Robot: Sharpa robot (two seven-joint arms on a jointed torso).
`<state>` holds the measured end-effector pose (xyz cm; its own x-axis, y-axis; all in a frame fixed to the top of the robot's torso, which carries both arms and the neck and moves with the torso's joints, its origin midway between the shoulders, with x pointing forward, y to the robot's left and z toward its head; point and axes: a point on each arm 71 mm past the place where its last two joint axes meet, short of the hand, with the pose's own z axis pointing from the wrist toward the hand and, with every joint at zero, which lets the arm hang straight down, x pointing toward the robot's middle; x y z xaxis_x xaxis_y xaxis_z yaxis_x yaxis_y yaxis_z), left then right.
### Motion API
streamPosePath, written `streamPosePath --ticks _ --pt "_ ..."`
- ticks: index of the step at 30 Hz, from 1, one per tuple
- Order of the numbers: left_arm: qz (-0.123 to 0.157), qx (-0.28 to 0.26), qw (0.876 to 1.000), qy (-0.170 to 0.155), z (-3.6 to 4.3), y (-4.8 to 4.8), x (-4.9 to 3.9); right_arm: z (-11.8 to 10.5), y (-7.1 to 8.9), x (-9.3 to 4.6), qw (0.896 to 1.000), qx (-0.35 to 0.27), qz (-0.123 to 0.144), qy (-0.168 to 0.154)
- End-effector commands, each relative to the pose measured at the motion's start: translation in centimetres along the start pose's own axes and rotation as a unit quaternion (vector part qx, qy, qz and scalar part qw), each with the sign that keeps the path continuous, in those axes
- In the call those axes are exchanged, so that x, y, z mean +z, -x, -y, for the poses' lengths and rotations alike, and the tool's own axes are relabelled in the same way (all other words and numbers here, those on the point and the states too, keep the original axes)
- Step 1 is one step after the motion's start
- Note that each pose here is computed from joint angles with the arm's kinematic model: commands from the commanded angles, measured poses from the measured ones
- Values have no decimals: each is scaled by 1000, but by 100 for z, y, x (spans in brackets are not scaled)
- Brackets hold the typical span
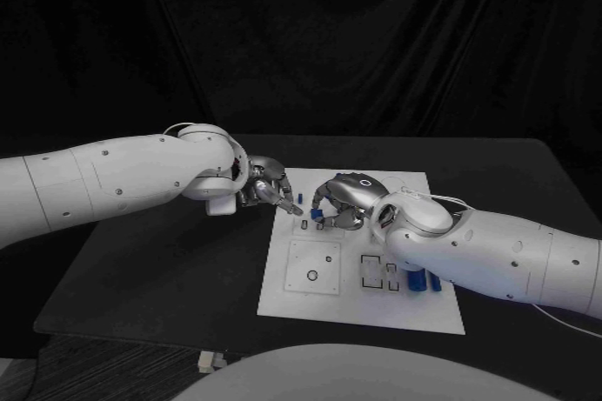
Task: Assemble the parts on the task board
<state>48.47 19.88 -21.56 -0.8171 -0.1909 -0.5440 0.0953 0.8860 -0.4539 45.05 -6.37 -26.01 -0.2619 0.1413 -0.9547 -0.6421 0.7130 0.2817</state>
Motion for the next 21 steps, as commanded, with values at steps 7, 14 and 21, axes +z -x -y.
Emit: streamPosePath --ticks 7,14,21 --pt "7 -3 999 -47 122 -8 50 -53 64 -19 1000 2 28 10" --pt "10 -3 998 -56 163 -9 88 -65 67 -25 1000 3 28 12" --pt "13 -4 998 -60 176 -5 107 -73 68 -29 1000 3 28 13"
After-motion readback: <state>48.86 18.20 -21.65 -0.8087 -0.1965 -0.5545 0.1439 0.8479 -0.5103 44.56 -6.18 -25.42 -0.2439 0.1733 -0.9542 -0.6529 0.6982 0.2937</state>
